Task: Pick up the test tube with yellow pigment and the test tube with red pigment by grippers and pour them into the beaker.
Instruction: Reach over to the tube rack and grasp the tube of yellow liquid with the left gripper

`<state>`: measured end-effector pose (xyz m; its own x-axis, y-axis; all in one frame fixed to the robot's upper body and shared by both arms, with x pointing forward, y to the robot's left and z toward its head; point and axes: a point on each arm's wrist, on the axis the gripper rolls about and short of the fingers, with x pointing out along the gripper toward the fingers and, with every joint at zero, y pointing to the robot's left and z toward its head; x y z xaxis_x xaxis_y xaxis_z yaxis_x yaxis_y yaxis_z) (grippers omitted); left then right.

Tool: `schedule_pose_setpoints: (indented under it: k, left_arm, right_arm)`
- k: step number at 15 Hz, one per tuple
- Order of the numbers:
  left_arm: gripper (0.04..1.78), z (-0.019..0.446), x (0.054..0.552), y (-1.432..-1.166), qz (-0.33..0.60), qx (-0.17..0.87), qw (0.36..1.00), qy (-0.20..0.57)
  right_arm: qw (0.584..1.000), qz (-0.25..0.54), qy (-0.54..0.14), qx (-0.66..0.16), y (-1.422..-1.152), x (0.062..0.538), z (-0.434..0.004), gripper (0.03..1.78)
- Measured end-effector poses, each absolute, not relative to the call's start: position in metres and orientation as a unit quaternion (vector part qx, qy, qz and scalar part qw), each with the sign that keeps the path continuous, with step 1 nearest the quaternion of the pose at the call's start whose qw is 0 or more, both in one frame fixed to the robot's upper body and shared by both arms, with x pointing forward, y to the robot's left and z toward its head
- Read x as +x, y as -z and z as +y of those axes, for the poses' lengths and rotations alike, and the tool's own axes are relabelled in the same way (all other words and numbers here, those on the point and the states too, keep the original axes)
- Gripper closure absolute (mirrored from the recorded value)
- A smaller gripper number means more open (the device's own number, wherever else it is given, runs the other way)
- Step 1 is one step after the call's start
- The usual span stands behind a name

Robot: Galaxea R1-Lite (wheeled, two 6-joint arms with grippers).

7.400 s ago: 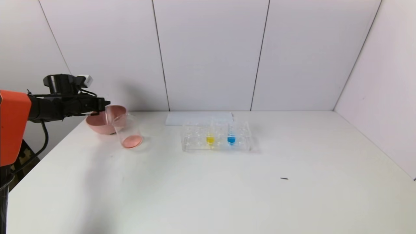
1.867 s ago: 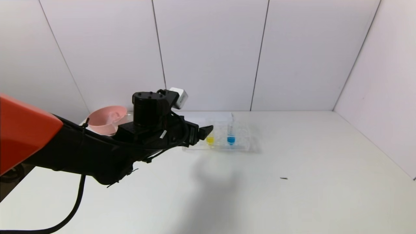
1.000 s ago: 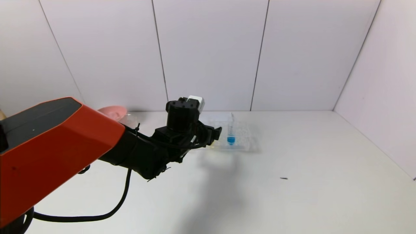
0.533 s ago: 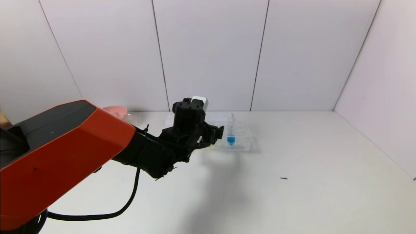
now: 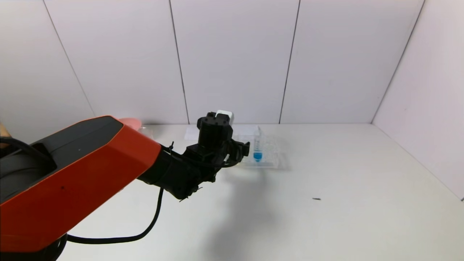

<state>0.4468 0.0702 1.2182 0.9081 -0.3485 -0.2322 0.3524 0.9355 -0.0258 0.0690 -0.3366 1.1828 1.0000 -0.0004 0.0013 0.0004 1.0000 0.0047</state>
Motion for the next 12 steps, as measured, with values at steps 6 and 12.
schedule_pose_setpoints:
  k: [6,12]
  left_arm:
    - [0.2,0.0666,0.4475,-1.2177,0.116,0.01,0.976,0.184]
    - [1.15,0.0632,0.4454,-1.2167,0.119,0.01,0.974,0.192]
  right_arm:
    - [1.0,-0.001,0.0,0.002,-1.183,0.069,-0.3365,0.11]
    - [1.0,-0.001,0.0,0.002,-1.183,0.069,-0.3366,0.11]
